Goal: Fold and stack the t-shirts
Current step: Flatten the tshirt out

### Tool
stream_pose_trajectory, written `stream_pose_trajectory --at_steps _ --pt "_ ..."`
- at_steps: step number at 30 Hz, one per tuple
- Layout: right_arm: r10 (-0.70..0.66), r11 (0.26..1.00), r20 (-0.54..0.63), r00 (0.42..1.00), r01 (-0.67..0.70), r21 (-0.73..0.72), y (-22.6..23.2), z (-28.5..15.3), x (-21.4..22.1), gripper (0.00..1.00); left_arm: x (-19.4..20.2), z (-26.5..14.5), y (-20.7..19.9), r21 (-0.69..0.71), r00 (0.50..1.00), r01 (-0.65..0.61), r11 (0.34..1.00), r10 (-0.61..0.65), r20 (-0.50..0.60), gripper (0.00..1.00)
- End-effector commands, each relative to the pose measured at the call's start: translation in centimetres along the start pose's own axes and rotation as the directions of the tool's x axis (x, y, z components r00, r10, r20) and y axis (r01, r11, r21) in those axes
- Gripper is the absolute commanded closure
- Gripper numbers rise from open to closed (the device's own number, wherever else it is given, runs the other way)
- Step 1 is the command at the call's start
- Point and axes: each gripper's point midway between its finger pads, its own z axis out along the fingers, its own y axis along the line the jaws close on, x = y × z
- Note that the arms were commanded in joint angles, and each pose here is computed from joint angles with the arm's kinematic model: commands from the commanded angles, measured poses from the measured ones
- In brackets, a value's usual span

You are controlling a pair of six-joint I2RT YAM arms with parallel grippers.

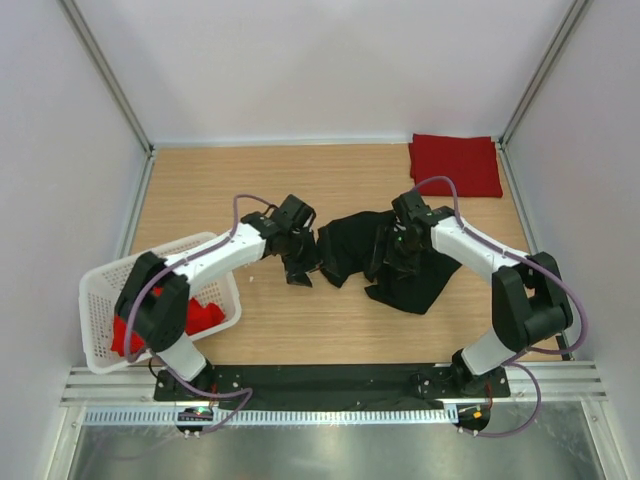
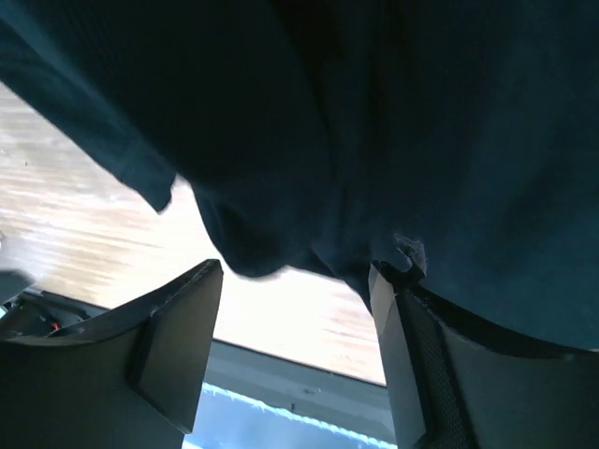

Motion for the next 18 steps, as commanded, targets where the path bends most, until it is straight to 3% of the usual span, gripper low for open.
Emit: stream_pose_trajectory --at_steps 1,8,14,17,18 --pt "-0.002 0.998 0.072 0.997 0.006 -0.056 2.3 -0.3 -2.4 0.3 -1.9 2.3 -1.3 0.031 0.998 -0.07 0.997 0.07 0.001 0.21" --pt "-0.018 1.0 0.086 0.996 0.02 -0.022 1.7 0.7 -3.3 0.43 -3.3 7.2 0.7 -0.07 0.999 0.001 0.998 -0.004 -0.041 0.26" --pt "-0.004 1.0 0.071 0.997 0.005 -0.015 1.6 1.9 -3.4 0.42 -4.2 9.1 1.2 -0.103 0.998 0.023 0.994 -0.029 -0.057 0.3" --pt "-0.006 1.0 0.064 0.998 0.007 -0.015 1.5 2.5 -3.4 0.43 -4.3 9.8 1.3 -0.106 0.997 0.036 0.994 -0.043 -0.066 0.37" --pt "-0.005 1.0 0.057 0.998 0.006 -0.012 1.5 2.8 -3.4 0.46 -4.5 9.9 1.1 -0.104 0.997 0.032 0.994 -0.039 -0.064 0.52"
